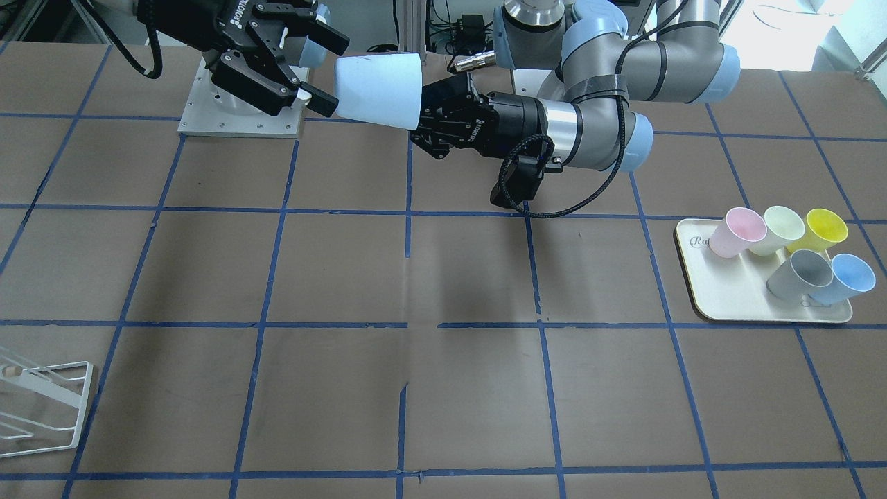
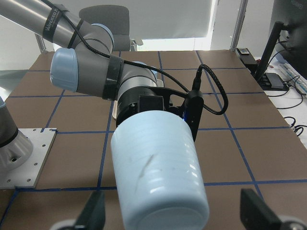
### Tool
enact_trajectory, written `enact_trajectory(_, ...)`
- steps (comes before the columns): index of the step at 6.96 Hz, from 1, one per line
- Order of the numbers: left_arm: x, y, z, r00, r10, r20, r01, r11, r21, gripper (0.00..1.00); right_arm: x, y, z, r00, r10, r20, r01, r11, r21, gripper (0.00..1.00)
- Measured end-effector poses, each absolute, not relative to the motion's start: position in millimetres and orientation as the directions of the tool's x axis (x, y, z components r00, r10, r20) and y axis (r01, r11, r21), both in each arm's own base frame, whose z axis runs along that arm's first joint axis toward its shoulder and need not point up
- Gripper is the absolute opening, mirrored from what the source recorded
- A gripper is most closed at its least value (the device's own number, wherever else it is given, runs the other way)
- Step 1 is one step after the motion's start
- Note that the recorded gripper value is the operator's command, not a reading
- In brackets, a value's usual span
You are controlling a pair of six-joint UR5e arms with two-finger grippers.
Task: Transfer IKEA cup to right arm and place on rack
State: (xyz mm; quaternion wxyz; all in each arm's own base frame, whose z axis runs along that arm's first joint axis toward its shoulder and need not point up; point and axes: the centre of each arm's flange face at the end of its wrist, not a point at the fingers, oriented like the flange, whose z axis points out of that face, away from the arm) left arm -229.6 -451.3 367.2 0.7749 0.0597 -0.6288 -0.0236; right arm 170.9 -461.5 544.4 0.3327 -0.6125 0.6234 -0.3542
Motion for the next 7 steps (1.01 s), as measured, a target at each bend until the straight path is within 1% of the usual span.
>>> enact_trajectory(2, -229.5, -451.8, 367.1, 0.209, -0.106, 0.972, -0.039, 0.992, 0.116, 0.0, 178.0, -460.7, 539.5, -0.015, -1.0, 0.012, -0.526, -0.003, -0.851, 1.0)
enact_trajectory(3, -229.8, -452.0, 366.6, 0.209, -0.105, 0.972, -0.038, 0.993, 0.115, 0.0, 179.3, -461.0, 538.3, -0.013, -1.0, 0.01, -0.525, -0.002, -0.851, 0.89)
enact_trajectory(4, -230.2, -452.0, 366.2, 0.209, -0.105, 0.972, -0.037, 0.993, 0.115, 0.0, 180.0, -460.7, 537.0, -0.012, -1.0, 0.003, -0.525, 0.004, -0.851, 0.62)
enact_trajectory(5, -230.6, -452.0, 366.0, 0.209, -0.105, 0.972, -0.037, 0.993, 0.116, 0.0, 180.2, -460.2, 533.6, -0.012, -1.0, -0.005, -0.524, 0.01, -0.851, 0.53)
enact_trajectory(6, -230.8, -452.0, 365.7, 0.208, -0.105, 0.972, -0.036, 0.993, 0.115, 0.0, 180.4, -459.5, 527.7, -0.009, -1.0, -0.009, -0.524, 0.013, -0.852, 0.39)
enact_trajectory(7, -231.1, -452.2, 365.3, 0.208, -0.105, 0.972, -0.035, 0.993, 0.115, 0.0, 180.4, -458.3, 523.5, -0.006, -1.0, -0.011, -0.524, 0.013, -0.852, 0.32)
